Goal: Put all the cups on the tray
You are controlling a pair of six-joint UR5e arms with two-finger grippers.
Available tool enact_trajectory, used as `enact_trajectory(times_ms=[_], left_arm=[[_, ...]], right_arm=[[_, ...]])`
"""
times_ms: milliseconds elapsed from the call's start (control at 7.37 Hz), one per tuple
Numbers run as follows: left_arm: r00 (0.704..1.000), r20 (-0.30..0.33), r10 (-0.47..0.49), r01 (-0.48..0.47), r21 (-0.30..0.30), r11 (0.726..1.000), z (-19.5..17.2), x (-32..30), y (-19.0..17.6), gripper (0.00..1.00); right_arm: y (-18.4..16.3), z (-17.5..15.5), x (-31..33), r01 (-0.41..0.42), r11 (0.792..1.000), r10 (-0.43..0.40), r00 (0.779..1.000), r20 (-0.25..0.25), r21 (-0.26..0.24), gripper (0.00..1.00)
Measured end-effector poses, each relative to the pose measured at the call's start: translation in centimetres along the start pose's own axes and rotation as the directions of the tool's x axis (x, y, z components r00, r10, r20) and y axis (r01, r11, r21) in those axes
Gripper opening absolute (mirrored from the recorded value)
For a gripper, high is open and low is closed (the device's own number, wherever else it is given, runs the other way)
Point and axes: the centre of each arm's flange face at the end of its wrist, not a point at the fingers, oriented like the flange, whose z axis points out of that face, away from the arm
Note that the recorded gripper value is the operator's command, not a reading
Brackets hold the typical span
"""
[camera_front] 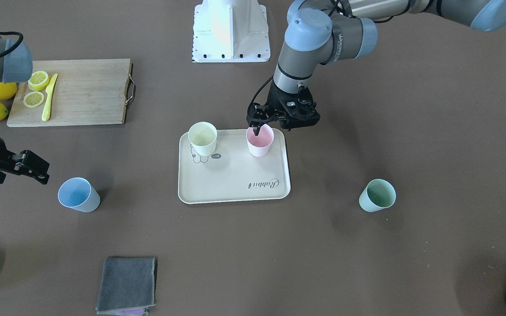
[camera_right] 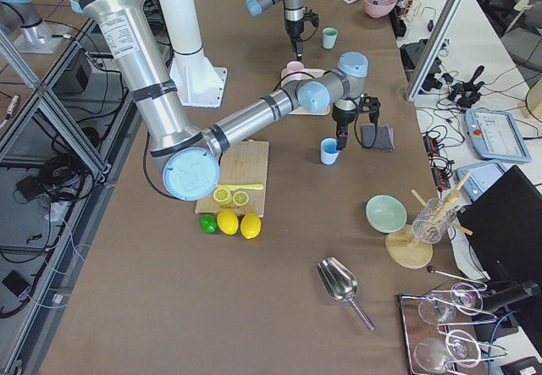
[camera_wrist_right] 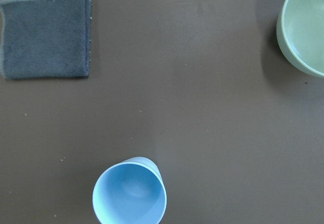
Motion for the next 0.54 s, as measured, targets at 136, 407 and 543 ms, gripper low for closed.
enact_trajectory(times_ms=[136,407,543], left_arm=[[1.0,0.009,0.023,-0.023,0.001,1.0,-2.2,-0.5,-1.2,0.97],[0.998,0.025,0.058,-0.058,0.004,0.998,-5.8,-2.1,-3.7,0.97],[0.997,0.031,0.064,-0.065,0.009,0.998,-6.5,-2.9,-4.4,0.97]], right_arm=[[0.1,2.2,0.5,0.018,1.0,-0.018,1.0,-0.002,-0.002,1.0],[0.9,6.6,0.5,0.032,0.999,-0.032,0.999,0.006,0.007,1.0],[1.5,8.0,-0.2,0.032,0.999,-0.032,0.999,0.007,0.005,1.0]])
